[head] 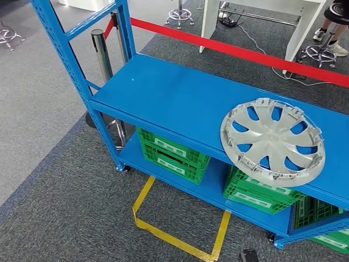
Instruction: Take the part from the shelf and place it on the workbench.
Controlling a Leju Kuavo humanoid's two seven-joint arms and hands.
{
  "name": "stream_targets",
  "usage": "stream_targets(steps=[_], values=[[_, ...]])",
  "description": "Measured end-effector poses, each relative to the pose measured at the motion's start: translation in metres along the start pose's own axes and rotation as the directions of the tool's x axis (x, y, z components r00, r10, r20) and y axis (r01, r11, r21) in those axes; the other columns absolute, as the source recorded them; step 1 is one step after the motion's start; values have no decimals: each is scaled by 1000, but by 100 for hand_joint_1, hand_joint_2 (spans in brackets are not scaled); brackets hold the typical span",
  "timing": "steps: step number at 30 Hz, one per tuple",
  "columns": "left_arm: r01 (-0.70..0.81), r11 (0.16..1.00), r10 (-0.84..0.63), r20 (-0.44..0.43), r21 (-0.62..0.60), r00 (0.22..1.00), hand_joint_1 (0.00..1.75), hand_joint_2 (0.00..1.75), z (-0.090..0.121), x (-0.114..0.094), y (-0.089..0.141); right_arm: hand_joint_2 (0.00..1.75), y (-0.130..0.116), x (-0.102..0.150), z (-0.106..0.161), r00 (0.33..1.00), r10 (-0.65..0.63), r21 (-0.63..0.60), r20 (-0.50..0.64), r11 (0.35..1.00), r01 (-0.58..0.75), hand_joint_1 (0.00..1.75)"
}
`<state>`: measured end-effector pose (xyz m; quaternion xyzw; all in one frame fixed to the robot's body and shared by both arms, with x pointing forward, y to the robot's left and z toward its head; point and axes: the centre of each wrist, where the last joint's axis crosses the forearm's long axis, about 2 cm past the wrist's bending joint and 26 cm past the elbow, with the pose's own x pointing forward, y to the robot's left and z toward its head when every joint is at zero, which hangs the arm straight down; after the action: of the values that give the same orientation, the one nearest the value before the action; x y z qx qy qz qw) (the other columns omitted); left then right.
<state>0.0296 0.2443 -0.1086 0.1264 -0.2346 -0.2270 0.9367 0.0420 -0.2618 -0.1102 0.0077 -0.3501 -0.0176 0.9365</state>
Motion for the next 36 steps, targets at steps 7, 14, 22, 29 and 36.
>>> stream_targets(steps=[7,14,22,29,36], values=[[0,1000,0,0,0,1000,0,0,0,0,0,0,-2,-1,0,1000,-20,-1,8,1000,20,0],[0,1000,0,-1,0,1000,0,0,0,0,0,0,-2,-1,0,999,-34,-4,11,999,34,0],[-8,1000,8,-2,23,1000,0,0,1,4,-4,0,-4,-1,0,999,-48,-9,14,999,48,0],[-15,1000,15,1,17,1000,0,0,4,9,-13,0,-7,-4,3,999,-48,-14,7,999,49,0],[-16,1000,15,2,20,1000,0,0,3,10,-12,0,-8,-5,3,999,-52,-18,5,998,52,0]])
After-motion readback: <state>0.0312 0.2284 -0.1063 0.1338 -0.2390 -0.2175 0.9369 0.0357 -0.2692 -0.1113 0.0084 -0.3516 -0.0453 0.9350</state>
